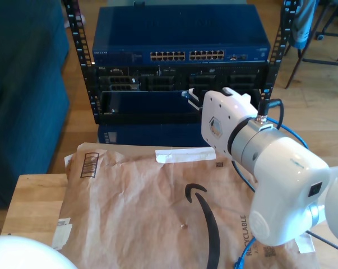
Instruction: Grab the cable and plug it in
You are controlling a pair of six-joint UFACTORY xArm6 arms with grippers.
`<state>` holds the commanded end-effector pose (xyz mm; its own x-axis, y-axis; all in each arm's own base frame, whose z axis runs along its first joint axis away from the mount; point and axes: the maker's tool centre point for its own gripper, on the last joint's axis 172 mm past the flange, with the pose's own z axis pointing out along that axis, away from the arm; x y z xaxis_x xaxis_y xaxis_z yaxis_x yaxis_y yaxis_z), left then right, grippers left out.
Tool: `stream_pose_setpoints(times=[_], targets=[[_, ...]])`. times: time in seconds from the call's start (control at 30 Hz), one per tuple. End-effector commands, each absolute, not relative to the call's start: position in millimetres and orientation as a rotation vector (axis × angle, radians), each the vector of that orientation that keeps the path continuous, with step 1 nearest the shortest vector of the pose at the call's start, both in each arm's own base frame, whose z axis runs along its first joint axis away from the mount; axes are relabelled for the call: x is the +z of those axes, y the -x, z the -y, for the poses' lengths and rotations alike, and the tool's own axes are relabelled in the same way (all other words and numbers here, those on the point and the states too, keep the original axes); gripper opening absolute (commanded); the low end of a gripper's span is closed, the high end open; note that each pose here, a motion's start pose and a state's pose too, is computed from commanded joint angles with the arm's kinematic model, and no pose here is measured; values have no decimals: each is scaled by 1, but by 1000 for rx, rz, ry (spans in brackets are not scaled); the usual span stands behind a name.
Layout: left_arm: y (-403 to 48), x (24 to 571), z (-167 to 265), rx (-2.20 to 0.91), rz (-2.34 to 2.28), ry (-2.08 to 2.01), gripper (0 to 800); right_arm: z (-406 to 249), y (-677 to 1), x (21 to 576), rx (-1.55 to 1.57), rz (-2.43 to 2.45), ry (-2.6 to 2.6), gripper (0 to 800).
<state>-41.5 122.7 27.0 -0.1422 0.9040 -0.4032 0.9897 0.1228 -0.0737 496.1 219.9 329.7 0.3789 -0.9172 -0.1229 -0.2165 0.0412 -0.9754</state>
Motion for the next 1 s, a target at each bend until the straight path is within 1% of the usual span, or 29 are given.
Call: stream_pose_setpoints(times=[0.23,0.37,0.47,0.6,0.73,1.0], targets=[[42,27,-123,-474,-2144,-1864,800,-222,-515,338,-788,-1035,1376,0],[41,27,-123,-476,-2143,-1864,800,-195,-540,342,-929,-1066,1314,0],[41,27,-123,-476,-2143,-1864,800,-190,-552,351,-1004,-1039,1253,0],[41,27,-123,-476,-2143,-1864,800,-174,-555,356,-1103,-1025,1174,0],[41,27,-123,-476,-2143,-1864,800,-172,-556,356,-1144,-1030,1131,0],[41,27,-123,-476,-2143,-1864,800,-154,-562,343,-1221,-1146,1080,0]])
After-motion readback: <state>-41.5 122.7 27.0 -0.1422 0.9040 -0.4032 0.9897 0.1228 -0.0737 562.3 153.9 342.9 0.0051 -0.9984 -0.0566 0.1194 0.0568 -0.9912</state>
